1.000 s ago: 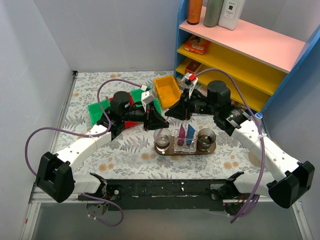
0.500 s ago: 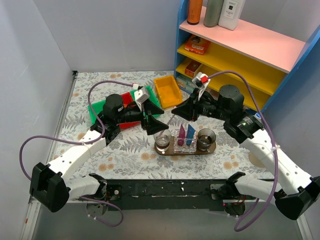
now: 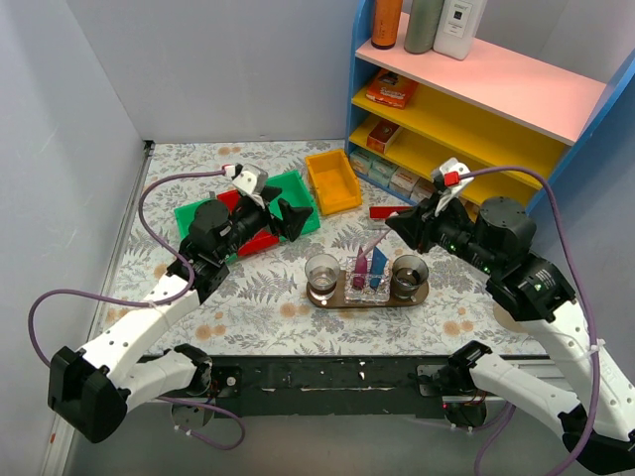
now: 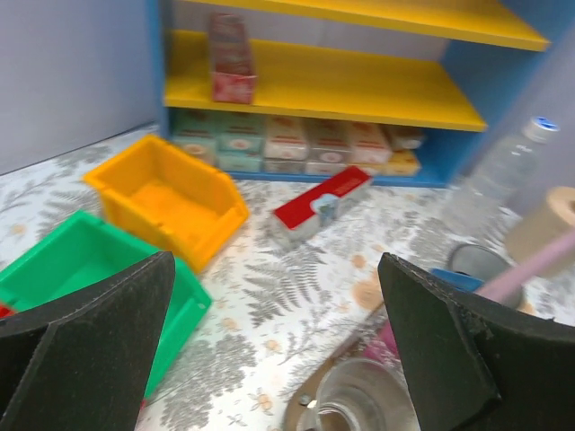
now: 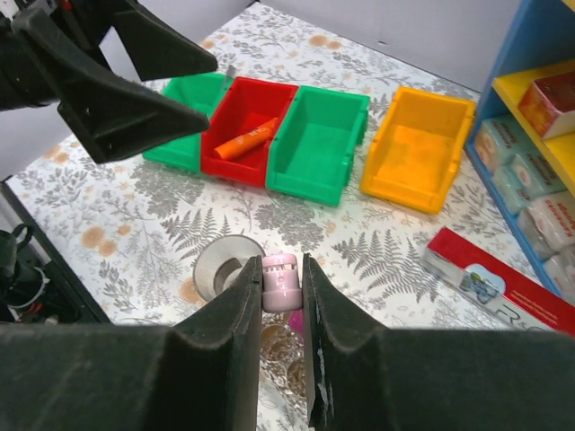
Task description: Prepare toiletry sets of a toothbrush and toothpaste on the tray
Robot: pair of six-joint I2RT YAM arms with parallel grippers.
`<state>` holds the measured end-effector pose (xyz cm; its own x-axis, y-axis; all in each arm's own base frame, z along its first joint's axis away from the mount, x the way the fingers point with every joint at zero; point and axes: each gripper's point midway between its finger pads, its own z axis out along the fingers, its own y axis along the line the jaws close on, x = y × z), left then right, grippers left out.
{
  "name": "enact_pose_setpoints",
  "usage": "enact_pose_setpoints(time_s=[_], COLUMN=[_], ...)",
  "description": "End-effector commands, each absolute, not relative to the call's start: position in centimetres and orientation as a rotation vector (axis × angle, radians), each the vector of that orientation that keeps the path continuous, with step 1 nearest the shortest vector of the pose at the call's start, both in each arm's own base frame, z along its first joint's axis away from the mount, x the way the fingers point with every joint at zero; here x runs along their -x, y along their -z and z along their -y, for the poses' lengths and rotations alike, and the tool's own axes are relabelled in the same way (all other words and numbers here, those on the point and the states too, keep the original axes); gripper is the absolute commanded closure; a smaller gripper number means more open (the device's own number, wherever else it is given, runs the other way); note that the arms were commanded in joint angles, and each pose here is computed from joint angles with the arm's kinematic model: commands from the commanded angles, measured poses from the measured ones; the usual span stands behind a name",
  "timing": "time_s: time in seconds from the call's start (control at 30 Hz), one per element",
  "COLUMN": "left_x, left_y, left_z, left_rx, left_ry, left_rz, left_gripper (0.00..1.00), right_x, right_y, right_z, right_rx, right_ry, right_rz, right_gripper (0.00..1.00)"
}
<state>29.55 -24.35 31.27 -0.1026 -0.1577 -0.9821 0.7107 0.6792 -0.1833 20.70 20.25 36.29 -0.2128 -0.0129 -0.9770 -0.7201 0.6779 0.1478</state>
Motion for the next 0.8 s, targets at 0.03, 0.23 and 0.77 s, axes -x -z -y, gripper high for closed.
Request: enact_pose_setpoints(time_s=[0.03, 0.23, 0.77], left_x=[-32.9, -33.9, -34.1], left_y=[-30.1, -28.5, -28.1], left_z=[20.7, 20.6, 20.6], left_rx=[-0.326, -0.307, -0.300], left_ry=[0.521, 0.482, 0.476], left_rz=[-1.564, -1.626, -1.643], left_gripper=[0.02, 0.02, 0.02], right_x=[-20.6, -19.9, -19.3], right_y=[-35.2, -34.2, -31.1], right_z=[-18.3, -17.9, -17.7], right_rx=[0.577, 0.587, 0.585], right_ry=[-0.621, -0.622, -0.635], right_rz=[-1.708, -1.737, -1.795], right_gripper=[0.99, 0.99, 0.99])
